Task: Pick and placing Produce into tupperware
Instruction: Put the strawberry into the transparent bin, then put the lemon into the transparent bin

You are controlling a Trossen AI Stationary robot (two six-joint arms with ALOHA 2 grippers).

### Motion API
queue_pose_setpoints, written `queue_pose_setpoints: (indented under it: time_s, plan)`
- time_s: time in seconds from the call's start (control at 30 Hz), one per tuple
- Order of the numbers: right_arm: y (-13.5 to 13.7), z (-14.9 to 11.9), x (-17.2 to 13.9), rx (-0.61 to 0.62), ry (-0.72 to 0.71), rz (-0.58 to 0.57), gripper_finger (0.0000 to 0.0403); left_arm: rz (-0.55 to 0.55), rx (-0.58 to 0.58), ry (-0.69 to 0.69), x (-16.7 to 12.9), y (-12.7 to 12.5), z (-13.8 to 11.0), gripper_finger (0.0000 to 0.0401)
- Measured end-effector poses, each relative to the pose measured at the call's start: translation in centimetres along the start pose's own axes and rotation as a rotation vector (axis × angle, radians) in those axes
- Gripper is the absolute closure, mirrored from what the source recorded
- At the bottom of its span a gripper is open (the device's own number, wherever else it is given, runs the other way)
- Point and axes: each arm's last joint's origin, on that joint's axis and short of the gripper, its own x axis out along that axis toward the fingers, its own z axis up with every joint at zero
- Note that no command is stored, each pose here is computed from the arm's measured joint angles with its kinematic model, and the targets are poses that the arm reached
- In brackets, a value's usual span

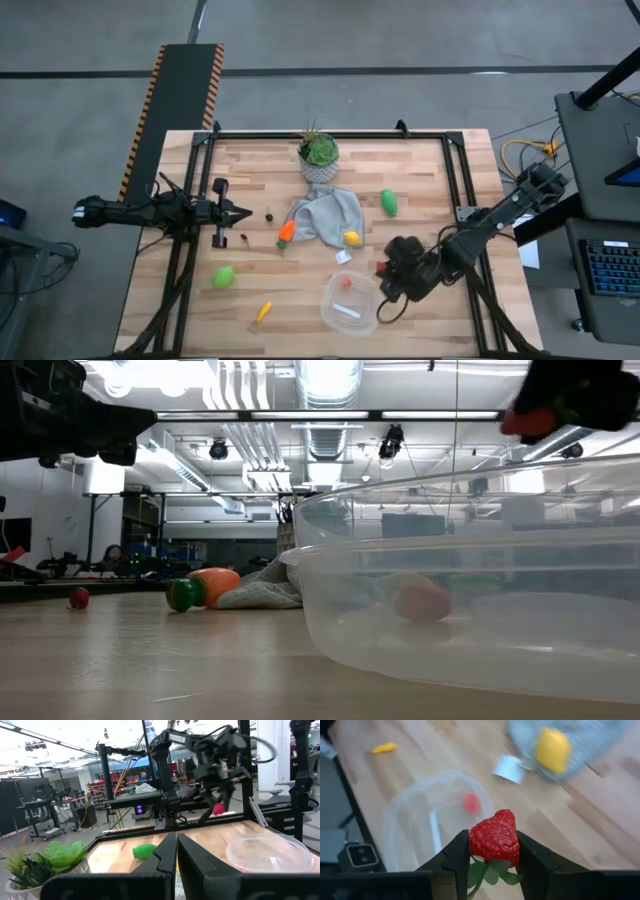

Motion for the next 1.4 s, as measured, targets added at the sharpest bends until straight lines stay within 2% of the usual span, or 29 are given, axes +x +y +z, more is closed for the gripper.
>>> queue_pose_setpoints:
  time_s: [0.2, 0.43, 0.57, 0.93, 1.23, 1.4]
  plan:
    - [4.1, 0.3, 3.1, -0.204, 0.046, -0.034, 0.0288, 0.004, 0.000, 0.000, 0.0, 0.0, 0.0, 0.0401]
    - [5.1, 0.1, 6.3, -0.256, 0.210, -0.229, 0.0285, 0.003, 0.000, -0.001, 0.0, 0.0, 0.0, 0.0401]
    - [5.9, -0.1, 7.4, -0.260, 0.255, -0.205, 0.0289, 0.003, 0.000, 0.002, 0.0, 0.0, 0.0, 0.0401]
    - [6.4, 0.2, 7.4, -0.261, 0.241, -0.166, 0.0283, -0.001, 0.000, 0.001, 0.0, 0.0, 0.0, 0.0401]
    - [6.5, 0.3, 7.4, -0.242, 0.233, -0.161, 0.0219, -0.001, -0.001, 0.003, 0.0, 0.0, 0.0, 0.0401]
    - [6.5, 0.3, 7.4, -0.250, 0.230, -0.162, 0.0209, -0.001, -0.001, 0.003, 0.0, 0.0, 0.0, 0.0401]
